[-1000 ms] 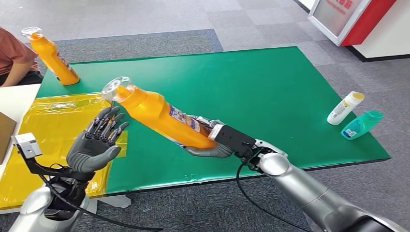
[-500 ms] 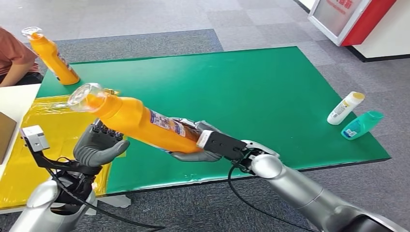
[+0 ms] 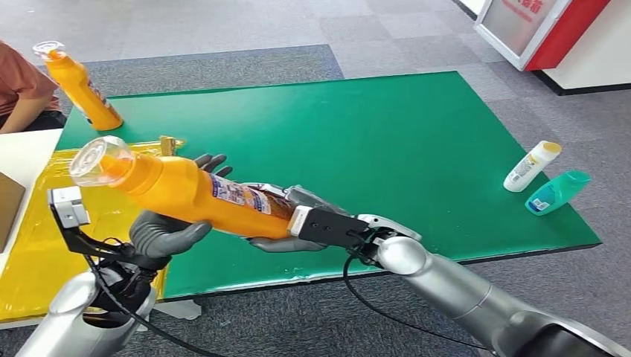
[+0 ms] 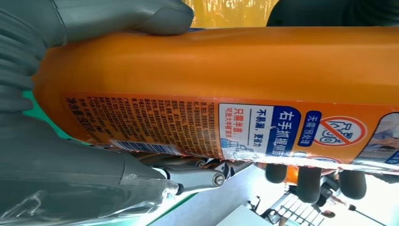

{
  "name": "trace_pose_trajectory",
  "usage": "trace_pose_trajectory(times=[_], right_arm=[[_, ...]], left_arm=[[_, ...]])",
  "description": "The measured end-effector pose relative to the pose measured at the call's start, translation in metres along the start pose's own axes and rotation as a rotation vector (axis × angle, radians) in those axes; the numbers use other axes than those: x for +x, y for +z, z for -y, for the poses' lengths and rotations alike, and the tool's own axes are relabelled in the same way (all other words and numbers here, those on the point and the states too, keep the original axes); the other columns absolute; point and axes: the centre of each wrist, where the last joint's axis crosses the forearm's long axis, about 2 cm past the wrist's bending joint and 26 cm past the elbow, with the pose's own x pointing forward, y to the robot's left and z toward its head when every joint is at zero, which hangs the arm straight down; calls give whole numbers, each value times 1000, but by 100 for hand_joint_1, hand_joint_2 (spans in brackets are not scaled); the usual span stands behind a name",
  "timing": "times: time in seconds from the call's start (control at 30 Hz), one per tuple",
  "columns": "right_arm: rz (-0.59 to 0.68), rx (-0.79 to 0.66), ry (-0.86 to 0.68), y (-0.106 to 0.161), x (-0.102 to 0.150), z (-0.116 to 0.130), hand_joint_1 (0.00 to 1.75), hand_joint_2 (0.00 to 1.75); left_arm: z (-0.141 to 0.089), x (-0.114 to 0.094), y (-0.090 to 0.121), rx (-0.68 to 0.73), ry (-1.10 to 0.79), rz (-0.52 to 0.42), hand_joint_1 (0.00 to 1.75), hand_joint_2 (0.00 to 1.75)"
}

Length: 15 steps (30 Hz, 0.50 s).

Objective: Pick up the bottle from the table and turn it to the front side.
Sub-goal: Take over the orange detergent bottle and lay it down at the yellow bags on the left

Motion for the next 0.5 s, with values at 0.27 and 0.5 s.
trace_pose_trajectory(times=[0.27,0.5], right_arm=[[-17,-5,24,0,-4,0,175,175],[-22,-6,34,0,-5,0,175,175]], left_arm=[[10,-2,-6,-49,-31,-33,0,175],[12,-2,-8,-15,-97,-31,175,175]])
